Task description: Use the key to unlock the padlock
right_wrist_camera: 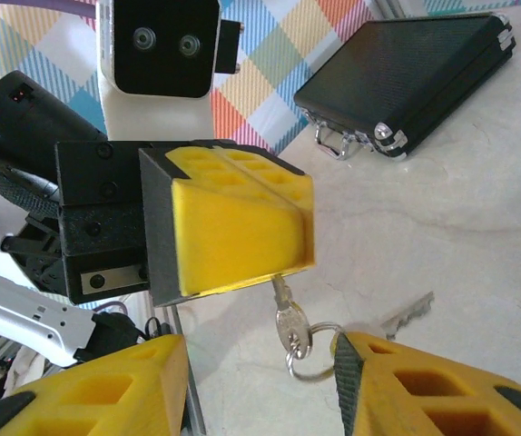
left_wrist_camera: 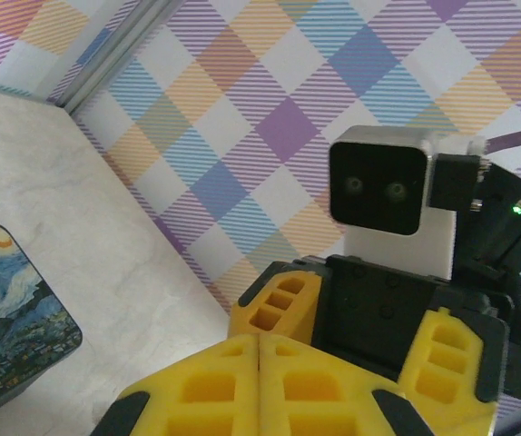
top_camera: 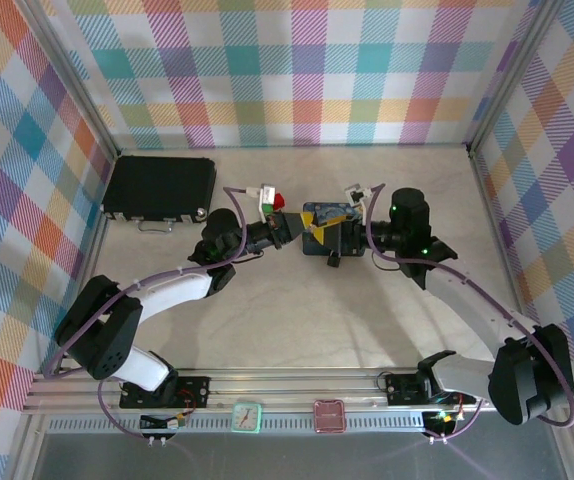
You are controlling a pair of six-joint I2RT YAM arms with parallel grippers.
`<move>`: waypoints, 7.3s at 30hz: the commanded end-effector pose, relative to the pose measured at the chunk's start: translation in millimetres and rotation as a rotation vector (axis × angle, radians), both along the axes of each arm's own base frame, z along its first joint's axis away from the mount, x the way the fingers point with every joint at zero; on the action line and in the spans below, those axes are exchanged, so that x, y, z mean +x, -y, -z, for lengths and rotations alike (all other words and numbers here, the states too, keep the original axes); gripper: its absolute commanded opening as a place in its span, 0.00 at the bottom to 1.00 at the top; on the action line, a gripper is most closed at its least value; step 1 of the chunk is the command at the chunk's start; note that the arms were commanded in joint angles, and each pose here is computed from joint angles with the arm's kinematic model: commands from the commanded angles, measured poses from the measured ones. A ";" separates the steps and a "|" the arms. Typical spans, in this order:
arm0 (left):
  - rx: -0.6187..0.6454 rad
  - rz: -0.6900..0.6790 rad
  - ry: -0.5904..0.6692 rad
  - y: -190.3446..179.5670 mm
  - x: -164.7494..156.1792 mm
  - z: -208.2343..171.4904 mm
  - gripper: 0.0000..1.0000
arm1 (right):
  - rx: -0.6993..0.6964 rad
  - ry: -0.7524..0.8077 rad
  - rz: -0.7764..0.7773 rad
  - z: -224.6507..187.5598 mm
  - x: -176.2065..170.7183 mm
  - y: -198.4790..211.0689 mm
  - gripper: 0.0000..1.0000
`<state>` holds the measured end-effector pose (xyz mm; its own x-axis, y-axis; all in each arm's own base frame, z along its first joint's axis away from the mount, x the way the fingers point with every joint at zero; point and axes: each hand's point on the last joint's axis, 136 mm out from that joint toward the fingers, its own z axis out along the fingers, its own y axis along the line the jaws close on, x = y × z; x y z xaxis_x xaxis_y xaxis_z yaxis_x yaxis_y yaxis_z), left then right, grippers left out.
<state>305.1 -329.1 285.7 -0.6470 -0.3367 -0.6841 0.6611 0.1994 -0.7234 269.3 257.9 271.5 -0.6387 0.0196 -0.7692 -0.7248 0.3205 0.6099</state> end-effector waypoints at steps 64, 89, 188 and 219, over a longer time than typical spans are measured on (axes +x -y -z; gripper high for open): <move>0.638 -0.218 -0.296 3.9 3.8 158.2 0.87 | -0.526 -0.140 0.610 104.6 32.3 118.2 0.00; 0.705 -0.231 -0.287 83.9 41.2 239.9 0.63 | -0.383 -0.302 0.742 120.5 18.5 167.5 0.00; 0.014 -0.228 -0.688 92.8 81.7 170.0 0.00 | 0.085 -0.474 0.269 181.5 50.5 96.4 0.00; 0.025 -0.203 -0.691 104.5 71.5 170.4 0.00 | 0.128 -0.454 0.196 173.2 54.6 85.8 0.00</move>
